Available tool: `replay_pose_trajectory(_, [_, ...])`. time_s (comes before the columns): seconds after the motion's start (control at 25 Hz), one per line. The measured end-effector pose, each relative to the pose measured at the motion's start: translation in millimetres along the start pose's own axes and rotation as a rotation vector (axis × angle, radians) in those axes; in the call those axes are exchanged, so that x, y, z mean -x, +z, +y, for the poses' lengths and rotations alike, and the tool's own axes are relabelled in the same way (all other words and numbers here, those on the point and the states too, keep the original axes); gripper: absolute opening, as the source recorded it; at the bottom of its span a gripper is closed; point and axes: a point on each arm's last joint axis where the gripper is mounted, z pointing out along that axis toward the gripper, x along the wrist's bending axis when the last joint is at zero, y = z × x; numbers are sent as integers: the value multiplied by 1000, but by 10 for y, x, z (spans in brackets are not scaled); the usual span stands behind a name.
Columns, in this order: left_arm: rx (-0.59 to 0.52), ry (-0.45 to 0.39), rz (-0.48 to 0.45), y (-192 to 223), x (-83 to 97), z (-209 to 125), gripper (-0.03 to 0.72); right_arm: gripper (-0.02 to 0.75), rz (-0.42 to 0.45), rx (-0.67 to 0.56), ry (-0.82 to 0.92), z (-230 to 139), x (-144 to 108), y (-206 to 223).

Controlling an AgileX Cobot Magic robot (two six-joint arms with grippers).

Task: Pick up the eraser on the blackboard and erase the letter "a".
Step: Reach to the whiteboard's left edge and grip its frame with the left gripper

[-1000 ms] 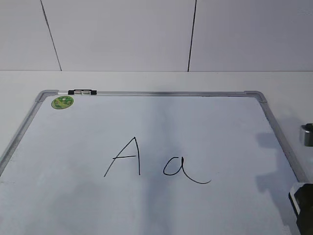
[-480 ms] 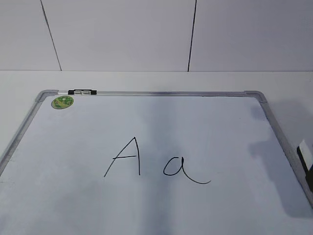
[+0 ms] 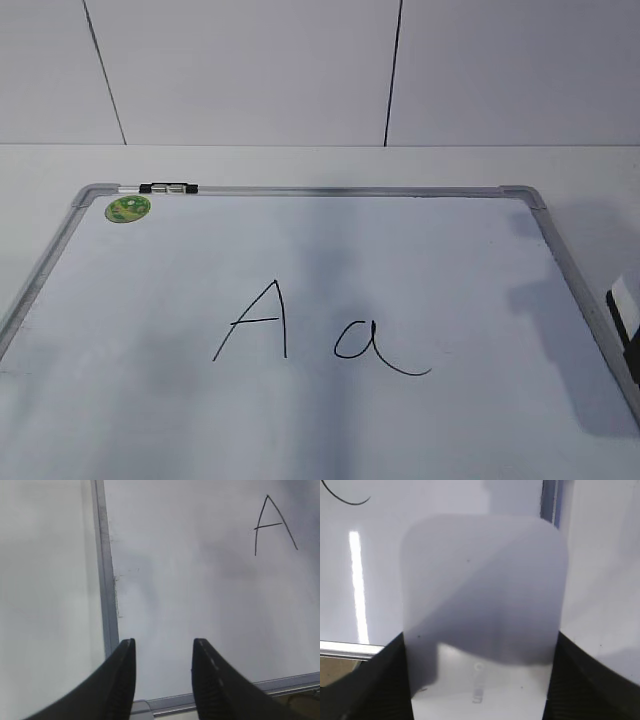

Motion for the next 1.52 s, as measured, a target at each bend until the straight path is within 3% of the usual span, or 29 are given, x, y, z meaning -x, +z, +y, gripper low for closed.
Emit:
replay_pose_trajectory(0.28, [-218,-56,20,442,-101,569,288,555,-2,0,-2,0,1,0])
replay_pose_trajectory(0.64, [-449,-36,106,1276,-367,1052,288,555,-9,2,-5,2,9,0])
replay_pose_trajectory(1.0, [-511,-23,115,1831,-534,1060,288,555,-12,2,-6,2,11,0])
replay_pose_trajectory(1.24, [-518,-79,87,1988,-731,1066,288,555,-12,2,-6,2,11,0])
replay_pose_trajectory(1.52, [-512,-77,48,2161,-784,1201,287,555,-13,3,-7,2,12,0])
